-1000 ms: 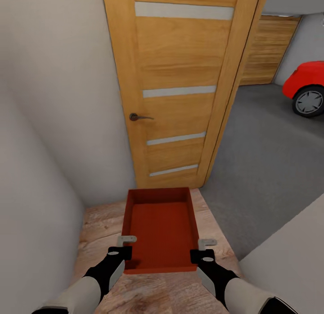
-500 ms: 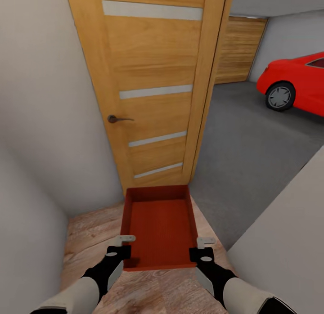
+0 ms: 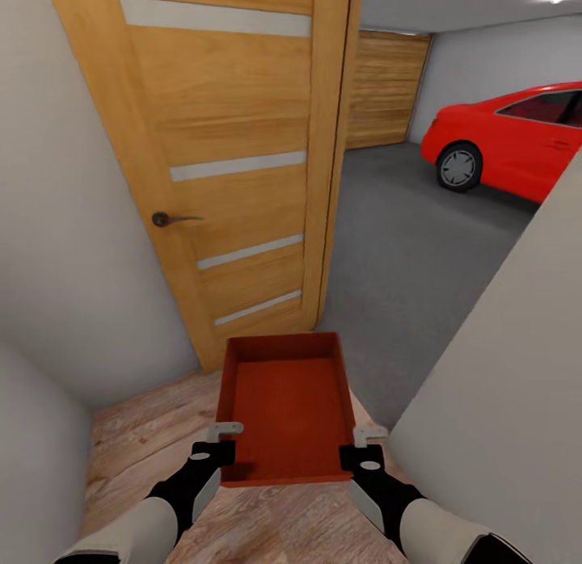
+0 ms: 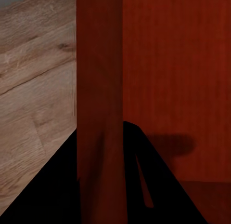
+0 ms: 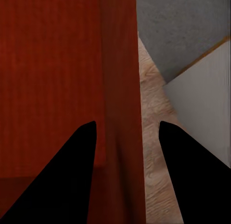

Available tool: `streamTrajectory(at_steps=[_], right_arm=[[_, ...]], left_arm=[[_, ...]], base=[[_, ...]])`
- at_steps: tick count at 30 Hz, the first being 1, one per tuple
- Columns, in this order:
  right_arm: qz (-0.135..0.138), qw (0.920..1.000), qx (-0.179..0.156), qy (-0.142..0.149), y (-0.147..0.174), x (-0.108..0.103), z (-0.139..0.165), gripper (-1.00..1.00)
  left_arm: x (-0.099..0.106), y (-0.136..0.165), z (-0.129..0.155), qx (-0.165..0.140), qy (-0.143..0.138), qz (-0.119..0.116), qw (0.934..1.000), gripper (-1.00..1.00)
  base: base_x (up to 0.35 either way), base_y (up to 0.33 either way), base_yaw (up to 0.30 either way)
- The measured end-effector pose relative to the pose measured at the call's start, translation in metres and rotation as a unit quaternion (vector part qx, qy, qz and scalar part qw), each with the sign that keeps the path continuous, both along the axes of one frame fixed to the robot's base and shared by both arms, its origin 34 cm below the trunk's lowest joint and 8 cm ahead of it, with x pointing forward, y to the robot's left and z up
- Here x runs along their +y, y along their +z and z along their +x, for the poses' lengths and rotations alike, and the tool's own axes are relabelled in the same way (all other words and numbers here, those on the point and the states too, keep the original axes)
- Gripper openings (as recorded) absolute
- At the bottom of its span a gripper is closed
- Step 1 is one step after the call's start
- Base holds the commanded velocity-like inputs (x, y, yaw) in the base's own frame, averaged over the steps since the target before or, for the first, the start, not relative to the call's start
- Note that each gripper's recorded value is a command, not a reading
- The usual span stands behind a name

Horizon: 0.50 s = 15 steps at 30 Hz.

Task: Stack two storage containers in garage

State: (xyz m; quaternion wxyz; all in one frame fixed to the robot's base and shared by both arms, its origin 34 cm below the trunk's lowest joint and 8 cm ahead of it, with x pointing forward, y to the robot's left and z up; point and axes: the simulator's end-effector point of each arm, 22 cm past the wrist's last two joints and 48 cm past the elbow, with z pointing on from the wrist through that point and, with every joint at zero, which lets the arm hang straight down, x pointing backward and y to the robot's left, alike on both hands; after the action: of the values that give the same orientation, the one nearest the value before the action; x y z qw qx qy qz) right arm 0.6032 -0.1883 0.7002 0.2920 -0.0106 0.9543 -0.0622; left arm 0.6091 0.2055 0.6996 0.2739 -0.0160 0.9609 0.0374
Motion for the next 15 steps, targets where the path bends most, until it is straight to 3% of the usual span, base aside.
streamTrajectory(at_steps=[12,15], right_arm=[[-0.003,1.0000,0.000,-0.001,0.0010,0.0052,-0.0007,-1.00],[0.000,1.0000,0.000,0.000,-0.0003,-0.0006,-0.0002,-1.00]], left_arm=[[0.0052,-0.0008,0.0003,0.000,-0.002,-0.003,1.0000,-1.00],[-0.0006,-0.0001,-0.0004,0.000,0.000,0.000,1.0000,-1.00]], base=[[0.000,0.000,-0.240],[0.000,0.000,-0.101]])
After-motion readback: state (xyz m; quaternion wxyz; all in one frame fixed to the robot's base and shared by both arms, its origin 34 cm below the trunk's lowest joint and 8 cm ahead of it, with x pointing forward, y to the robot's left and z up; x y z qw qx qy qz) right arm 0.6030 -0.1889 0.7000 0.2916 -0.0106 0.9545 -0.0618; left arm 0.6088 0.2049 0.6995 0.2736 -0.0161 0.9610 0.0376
